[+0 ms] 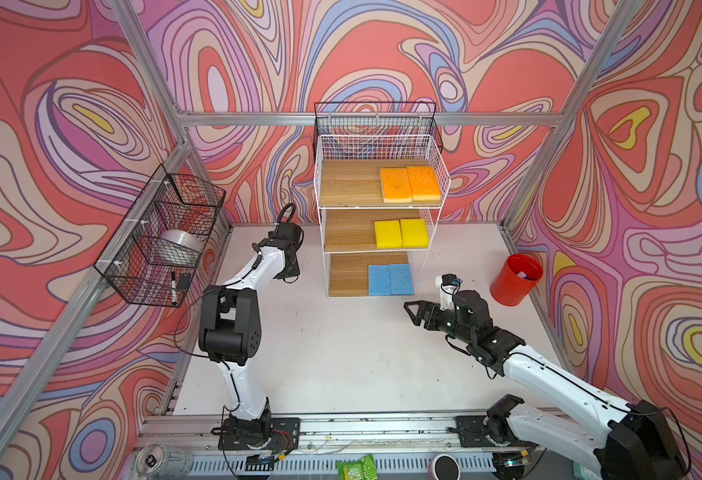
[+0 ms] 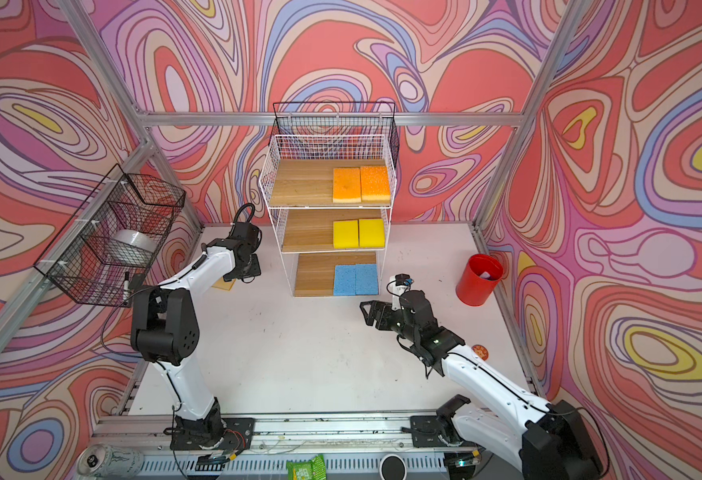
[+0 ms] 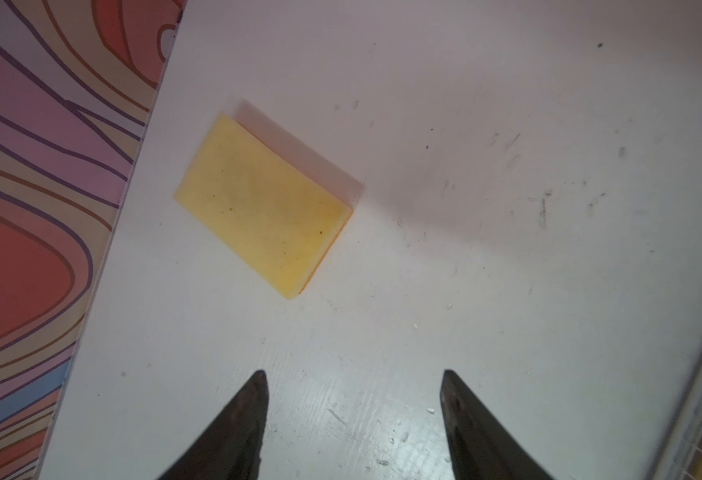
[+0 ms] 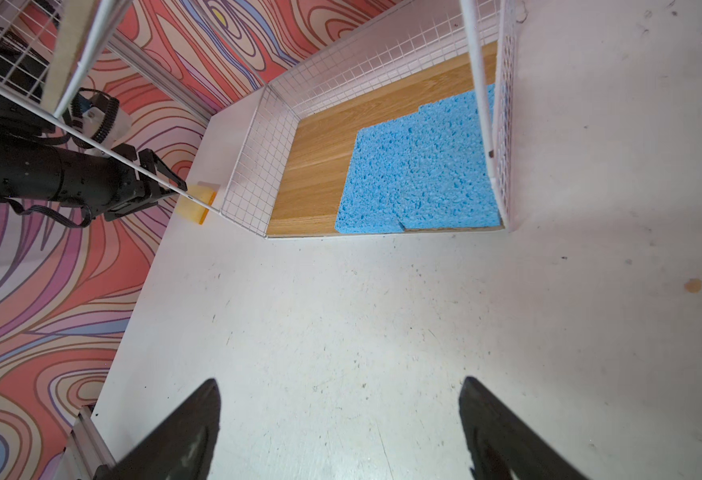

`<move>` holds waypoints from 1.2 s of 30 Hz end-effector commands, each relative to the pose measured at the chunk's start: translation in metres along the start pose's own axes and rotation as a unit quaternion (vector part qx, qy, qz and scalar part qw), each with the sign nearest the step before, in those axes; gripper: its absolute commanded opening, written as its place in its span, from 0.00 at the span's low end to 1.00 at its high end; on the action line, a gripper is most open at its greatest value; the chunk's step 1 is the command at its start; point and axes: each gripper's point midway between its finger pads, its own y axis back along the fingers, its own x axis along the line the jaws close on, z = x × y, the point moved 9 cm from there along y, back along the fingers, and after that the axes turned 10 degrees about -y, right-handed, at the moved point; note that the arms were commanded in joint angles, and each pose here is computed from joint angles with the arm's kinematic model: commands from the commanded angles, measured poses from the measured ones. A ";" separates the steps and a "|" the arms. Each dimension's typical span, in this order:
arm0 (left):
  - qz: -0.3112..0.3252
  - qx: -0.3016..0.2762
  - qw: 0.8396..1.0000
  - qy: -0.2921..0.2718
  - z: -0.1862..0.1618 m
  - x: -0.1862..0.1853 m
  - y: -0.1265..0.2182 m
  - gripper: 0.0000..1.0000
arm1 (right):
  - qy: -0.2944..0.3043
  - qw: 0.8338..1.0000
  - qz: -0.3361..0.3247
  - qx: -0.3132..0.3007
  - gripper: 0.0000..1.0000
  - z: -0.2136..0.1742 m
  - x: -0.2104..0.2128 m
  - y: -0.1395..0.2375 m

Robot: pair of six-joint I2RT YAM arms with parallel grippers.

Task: Place and organize the cleaning sponges onto the shelf
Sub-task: 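Withdraw the left gripper toward the pale yellow sponge while the right gripper draws back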

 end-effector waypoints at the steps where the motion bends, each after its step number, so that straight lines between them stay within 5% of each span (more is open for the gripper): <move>1: 0.038 0.018 0.998 -0.041 0.002 0.005 -0.010 0.64 | 0.015 1.000 0.005 -0.003 0.94 0.000 -0.003 -0.008; 7: 0.044 0.028 0.995 -0.090 0.000 0.006 -0.033 0.59 | 0.022 1.000 0.000 0.005 0.94 -0.002 -0.006 -0.014; 16: -0.012 0.046 0.996 -0.072 -0.001 0.020 -0.063 0.52 | 0.020 1.000 -0.014 0.016 0.94 -0.007 -0.014 -0.021; 36: -0.018 0.083 0.994 -0.068 -0.007 0.027 -0.104 0.36 | 0.015 0.999 -0.033 0.032 0.94 -0.009 -0.018 -0.034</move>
